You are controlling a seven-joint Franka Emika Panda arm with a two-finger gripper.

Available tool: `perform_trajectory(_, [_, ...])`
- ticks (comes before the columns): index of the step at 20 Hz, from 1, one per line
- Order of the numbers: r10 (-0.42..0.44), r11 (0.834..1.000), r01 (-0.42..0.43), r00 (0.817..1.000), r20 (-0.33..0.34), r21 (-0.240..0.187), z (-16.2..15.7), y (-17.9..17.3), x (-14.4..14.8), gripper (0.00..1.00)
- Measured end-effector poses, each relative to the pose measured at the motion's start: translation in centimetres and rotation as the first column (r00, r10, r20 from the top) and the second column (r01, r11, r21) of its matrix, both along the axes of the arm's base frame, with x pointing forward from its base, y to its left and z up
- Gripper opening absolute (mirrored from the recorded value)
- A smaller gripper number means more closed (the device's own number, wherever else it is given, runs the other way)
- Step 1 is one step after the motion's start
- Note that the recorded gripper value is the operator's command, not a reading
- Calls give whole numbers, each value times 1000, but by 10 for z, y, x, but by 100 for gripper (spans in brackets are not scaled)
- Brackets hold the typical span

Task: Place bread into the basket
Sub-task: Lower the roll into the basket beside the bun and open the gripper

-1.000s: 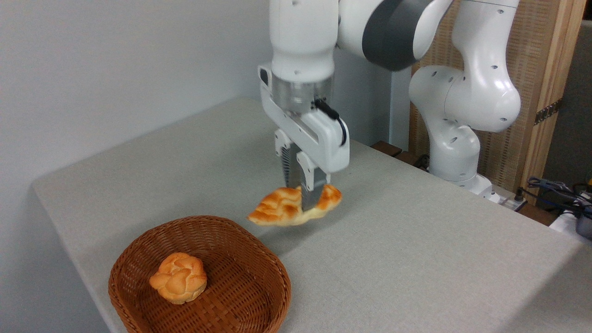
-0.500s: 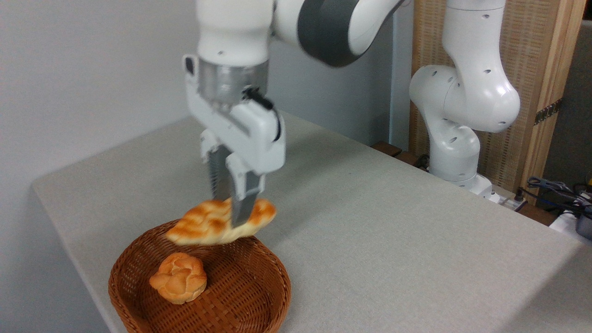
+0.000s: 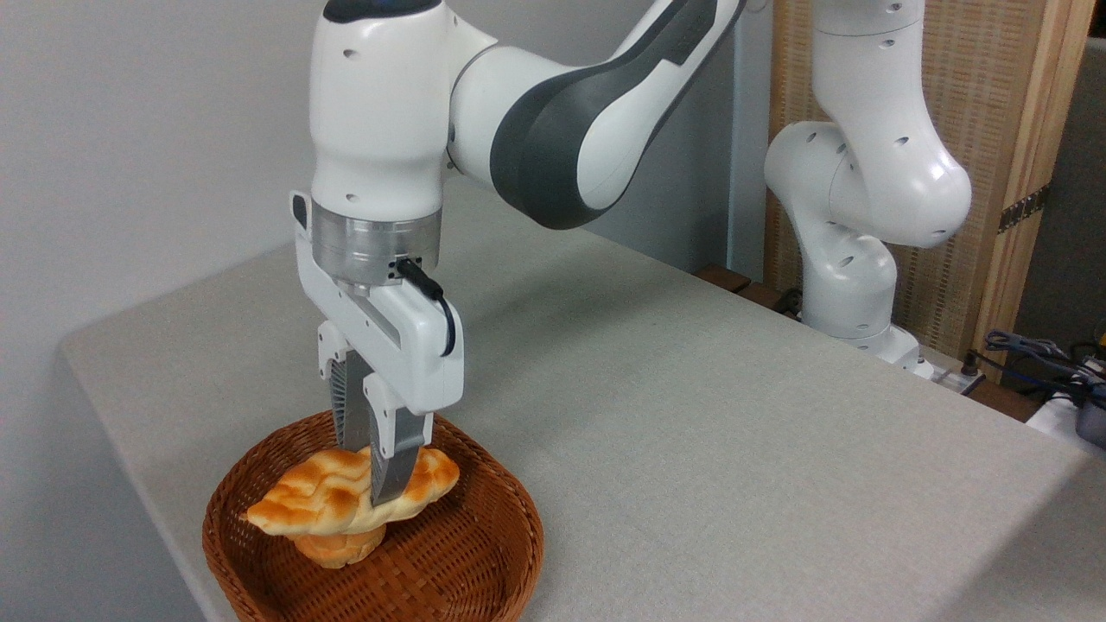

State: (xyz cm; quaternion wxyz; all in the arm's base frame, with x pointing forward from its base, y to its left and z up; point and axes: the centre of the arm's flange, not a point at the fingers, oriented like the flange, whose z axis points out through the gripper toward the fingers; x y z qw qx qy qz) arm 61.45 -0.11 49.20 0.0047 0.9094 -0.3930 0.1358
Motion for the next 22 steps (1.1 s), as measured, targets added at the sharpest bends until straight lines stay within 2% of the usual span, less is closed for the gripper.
perform_trajectory(4, [-3,1000,3,1000,-17,7,-10,0,3,100])
perform_trajectory(8, [-18,999,19,1000,-17,49,-10,3,3,100])
perform_trajectory(12, [-40,997,41,999,-14,72,-9,6,4,100])
perform_trajectory(19, [-49,996,49,999,1,77,-2,12,5,100])
perform_trajectory(22, [-13,998,12,1000,27,64,22,11,-1,100])
